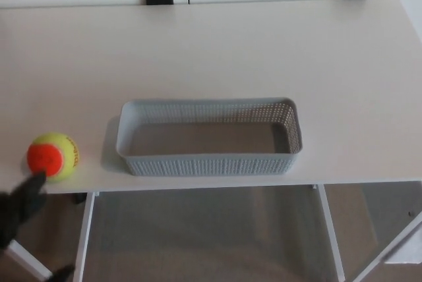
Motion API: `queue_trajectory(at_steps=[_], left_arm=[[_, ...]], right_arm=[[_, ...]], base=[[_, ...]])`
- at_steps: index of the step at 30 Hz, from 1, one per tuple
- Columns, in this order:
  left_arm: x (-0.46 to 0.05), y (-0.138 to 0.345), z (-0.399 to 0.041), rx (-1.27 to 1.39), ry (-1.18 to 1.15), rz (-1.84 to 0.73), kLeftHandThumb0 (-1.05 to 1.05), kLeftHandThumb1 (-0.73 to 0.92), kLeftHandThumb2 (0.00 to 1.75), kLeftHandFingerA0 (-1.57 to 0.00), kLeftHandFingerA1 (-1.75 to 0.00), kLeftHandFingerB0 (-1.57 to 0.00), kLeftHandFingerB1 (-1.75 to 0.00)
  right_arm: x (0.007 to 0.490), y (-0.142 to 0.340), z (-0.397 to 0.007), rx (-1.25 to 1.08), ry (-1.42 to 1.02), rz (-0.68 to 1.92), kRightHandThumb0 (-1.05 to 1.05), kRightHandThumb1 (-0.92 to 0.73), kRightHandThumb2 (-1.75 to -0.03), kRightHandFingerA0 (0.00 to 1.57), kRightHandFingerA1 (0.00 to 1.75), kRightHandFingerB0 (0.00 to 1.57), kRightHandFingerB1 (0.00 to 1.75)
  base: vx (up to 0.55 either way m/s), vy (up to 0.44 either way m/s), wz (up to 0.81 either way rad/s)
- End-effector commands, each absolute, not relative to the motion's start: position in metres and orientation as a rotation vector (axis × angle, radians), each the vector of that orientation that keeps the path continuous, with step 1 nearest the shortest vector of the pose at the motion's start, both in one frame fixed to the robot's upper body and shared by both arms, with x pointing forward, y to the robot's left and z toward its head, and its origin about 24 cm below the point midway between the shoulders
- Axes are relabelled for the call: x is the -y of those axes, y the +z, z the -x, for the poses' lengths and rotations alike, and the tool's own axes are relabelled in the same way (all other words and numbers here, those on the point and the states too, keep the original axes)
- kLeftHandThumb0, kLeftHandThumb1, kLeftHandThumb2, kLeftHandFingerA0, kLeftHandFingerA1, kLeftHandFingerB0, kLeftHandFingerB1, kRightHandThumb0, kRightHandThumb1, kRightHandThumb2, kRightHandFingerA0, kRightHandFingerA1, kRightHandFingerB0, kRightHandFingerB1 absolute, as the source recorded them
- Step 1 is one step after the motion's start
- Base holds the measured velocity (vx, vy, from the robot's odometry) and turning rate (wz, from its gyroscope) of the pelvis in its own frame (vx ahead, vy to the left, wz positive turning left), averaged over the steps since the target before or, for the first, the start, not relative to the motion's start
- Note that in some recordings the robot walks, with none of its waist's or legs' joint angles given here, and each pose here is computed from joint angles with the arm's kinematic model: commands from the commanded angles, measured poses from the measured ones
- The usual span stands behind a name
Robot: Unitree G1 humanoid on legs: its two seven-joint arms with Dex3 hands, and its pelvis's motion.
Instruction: The robot walk towards a table in front and uses its left hand to pickup a tennis ball on the left side and put it in a container on the right hand side
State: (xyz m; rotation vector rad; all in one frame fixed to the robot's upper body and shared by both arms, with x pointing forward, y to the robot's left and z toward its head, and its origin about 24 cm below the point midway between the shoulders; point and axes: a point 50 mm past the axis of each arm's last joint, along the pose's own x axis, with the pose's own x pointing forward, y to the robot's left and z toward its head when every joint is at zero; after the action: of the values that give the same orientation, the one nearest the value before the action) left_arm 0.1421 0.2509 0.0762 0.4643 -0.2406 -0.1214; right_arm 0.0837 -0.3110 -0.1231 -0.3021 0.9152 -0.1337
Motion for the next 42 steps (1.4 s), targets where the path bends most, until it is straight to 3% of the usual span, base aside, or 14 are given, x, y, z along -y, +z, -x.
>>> queue_trajectory(at_steps=[1,7,8,11,13,14,18,19,30,33,36,39,41,42], left_arm=[[-0.257,0.134,-0.191,0.474,-0.037,-0.494,-0.44,0.49,0.57,-0.08,-0.30,-0.04,-0.19],[-0.267,0.113,-0.219,0.334,-0.020,-0.491,-0.49,0.33,0.71,-0.01,-0.27,0.00,-0.18],[-0.268,0.111,-0.222,0.330,-0.015,-0.503,-0.44,0.45,0.55,-0.05,-0.28,-0.01,-0.22],[-0.268,0.103,-0.234,0.284,-0.009,-0.551,-0.48,0.33,0.71,-0.01,-0.29,0.00,-0.19],[-0.269,0.101,-0.241,0.272,-0.003,-0.576,-0.47,0.32,0.71,-0.01,-0.28,-0.01,-0.19],[-0.269,0.099,-0.244,0.259,-0.007,-0.580,-0.48,0.33,0.72,-0.01,-0.26,-0.01,-0.18],[-0.268,0.093,-0.249,0.226,-0.014,-0.594,-0.50,0.34,0.71,-0.03,-0.28,-0.02,-0.17],[-0.269,0.089,-0.250,0.211,-0.017,-0.594,-0.46,0.44,0.55,-0.06,-0.27,-0.01,-0.22],[-0.272,0.057,-0.242,0.107,-0.039,-0.638,-0.52,0.35,0.70,-0.05,-0.35,-0.06,-0.15],[-0.275,0.053,-0.241,0.096,-0.034,-0.636,-0.49,0.42,0.53,-0.10,-0.29,-0.02,-0.22],[-0.277,0.052,-0.243,0.088,-0.037,-0.625,-0.51,0.34,0.69,-0.06,-0.34,-0.07,-0.14],[-0.279,0.051,-0.243,0.095,-0.028,-0.631,-0.51,0.42,0.53,-0.10,-0.30,-0.01,-0.22],[-0.281,0.051,-0.243,0.095,-0.023,-0.629,-0.52,0.35,0.71,-0.05,-0.38,-0.05,-0.15],[-0.283,0.050,-0.242,0.083,-0.018,-0.618,-0.50,0.42,0.53,-0.09,-0.29,-0.02,-0.22]], right_arm=[[0.321,-0.116,-0.095,-0.892,-0.165,0.308,-0.33,-0.60,-0.58,0.55,0.44,0.39,0.36],[0.322,-0.116,-0.097,-0.896,-0.161,0.316,-0.41,-0.50,-0.72,0.49,0.51,0.36,0.45],[0.322,-0.115,-0.098,-0.893,-0.155,0.316,-0.34,-0.61,-0.59,0.55,0.43,0.39,0.36],[0.322,-0.114,-0.098,-0.881,-0.160,0.302,-0.32,-0.60,-0.58,0.56,0.44,0.39,0.37],[0.323,-0.112,-0.105,-0.867,-0.155,0.316,-0.41,-0.48,-0.76,0.50,0.54,0.34,0.47],[0.323,-0.112,-0.108,-0.864,-0.156,0.316,-0.33,-0.60,-0.58,0.57,0.44,0.41,0.37],[0.322,-0.111,-0.109,-0.869,-0.151,0.321,-0.42,-0.50,-0.75,0.51,0.54,0.37,0.47],[0.322,-0.112,-0.108,-0.876,-0.156,0.311,-0.35,-0.60,-0.58,0.56,0.44,0.44,0.38],[0.320,-0.114,-0.107,-0.890,-0.151,0.290,-0.31,-0.59,-0.57,0.58,0.43,0.47,0.38],[0.319,-0.114,-0.108,-0.886,-0.134,0.308,-0.33,-0.59,-0.58,0.58,0.43,0.47,0.38],[0.320,-0.114,-0.110,-0.885,-0.137,0.309,-0.33,-0.59,-0.58,0.56,0.42,0.47,0.38],[0.320,-0.113,-0.112,-0.880,-0.133,0.308,-0.31,-0.60,-0.58,0.56,0.44,0.46,0.39],[0.319,-0.113,-0.112,-0.878,-0.130,0.301,-0.32,-0.60,-0.58,0.56,0.44,0.46,0.39],[0.320,-0.113,-0.112,-0.882,-0.125,0.305,-0.33,-0.60,-0.58,0.55,0.43,0.46,0.38]], base=[[0.00,0.000,0.00],[0.00,0.000,0.00],[0.00,0.000,0.00],[0.00,0.000,0.00],[0.00,0.000,0.00],[0.00,0.000,0.00],[0.00,0.000,0.00],[0.00,0.000,0.00],[0.00,0.000,0.00],[0.00,0.000,0.00],[0.00,0.000,0.00],[0.00,0.000,0.00],[0.00,0.000,0.00],[0.00,0.000,0.00]])
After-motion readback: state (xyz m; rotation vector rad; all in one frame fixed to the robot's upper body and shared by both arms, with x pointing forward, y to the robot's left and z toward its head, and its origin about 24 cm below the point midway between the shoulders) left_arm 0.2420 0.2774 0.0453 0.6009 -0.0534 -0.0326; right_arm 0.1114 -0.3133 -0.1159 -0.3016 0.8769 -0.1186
